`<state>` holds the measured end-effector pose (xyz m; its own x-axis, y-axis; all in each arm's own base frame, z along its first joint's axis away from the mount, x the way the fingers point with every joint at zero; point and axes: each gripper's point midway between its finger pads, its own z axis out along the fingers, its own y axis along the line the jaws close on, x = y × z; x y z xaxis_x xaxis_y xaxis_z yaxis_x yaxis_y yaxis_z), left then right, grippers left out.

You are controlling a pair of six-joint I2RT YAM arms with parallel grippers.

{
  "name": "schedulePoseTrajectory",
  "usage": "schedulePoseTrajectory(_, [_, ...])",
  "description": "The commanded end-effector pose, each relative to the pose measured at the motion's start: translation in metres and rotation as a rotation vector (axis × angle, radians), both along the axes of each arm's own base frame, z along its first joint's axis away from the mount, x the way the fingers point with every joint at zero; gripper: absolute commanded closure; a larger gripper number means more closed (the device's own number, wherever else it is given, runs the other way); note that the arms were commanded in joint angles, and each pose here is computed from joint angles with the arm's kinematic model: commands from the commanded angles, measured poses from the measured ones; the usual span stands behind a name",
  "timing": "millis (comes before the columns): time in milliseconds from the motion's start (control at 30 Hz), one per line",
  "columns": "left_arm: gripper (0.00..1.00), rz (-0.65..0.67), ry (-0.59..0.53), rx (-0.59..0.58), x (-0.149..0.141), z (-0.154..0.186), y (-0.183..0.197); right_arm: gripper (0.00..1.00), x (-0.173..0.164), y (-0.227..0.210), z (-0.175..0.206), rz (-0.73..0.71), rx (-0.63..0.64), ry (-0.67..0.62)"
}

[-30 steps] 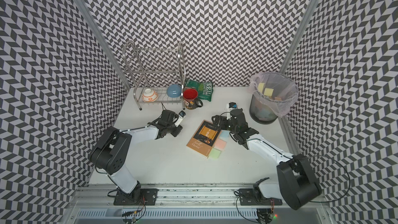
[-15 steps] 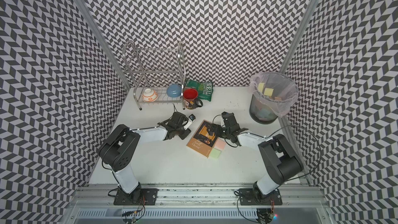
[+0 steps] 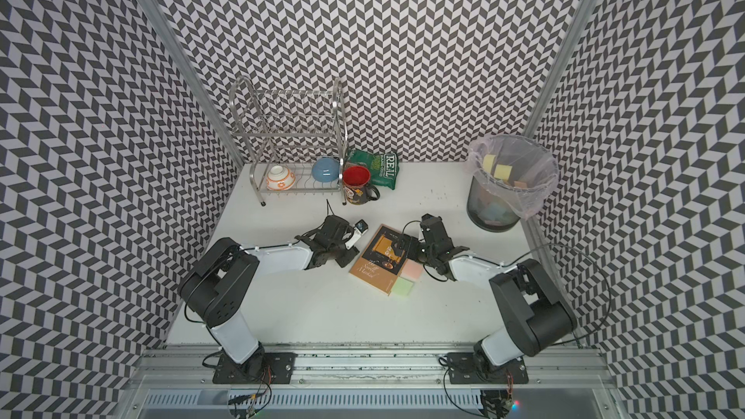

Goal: Peel off the used sticky note
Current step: Open the book at the center of the board.

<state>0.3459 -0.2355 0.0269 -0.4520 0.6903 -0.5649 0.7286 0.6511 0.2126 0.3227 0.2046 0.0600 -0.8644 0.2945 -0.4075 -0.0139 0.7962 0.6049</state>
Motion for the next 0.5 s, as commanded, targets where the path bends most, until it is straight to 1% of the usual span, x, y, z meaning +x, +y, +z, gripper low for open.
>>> schedulePoseTrajectory(0, [0.50, -0.019, 0.156, 0.111, -0.040, -0.041, 0.024, 0.02, 0.005, -0.001, 0.014, -0.025, 0.020, -0.049])
schedulePoseTrajectory(267, [0.50, -0.020, 0.159, 0.115, -0.042, -0.044, 0.024, 0.02, 0.016, 0.004, 0.008, -0.025, 0.023, -0.035])
schedulePoseTrajectory(467, [0.50, -0.021, 0.165, 0.123, -0.042, -0.048, 0.024, 0.02, 0.017, 0.013, 0.009, 0.002, 0.073, -0.037])
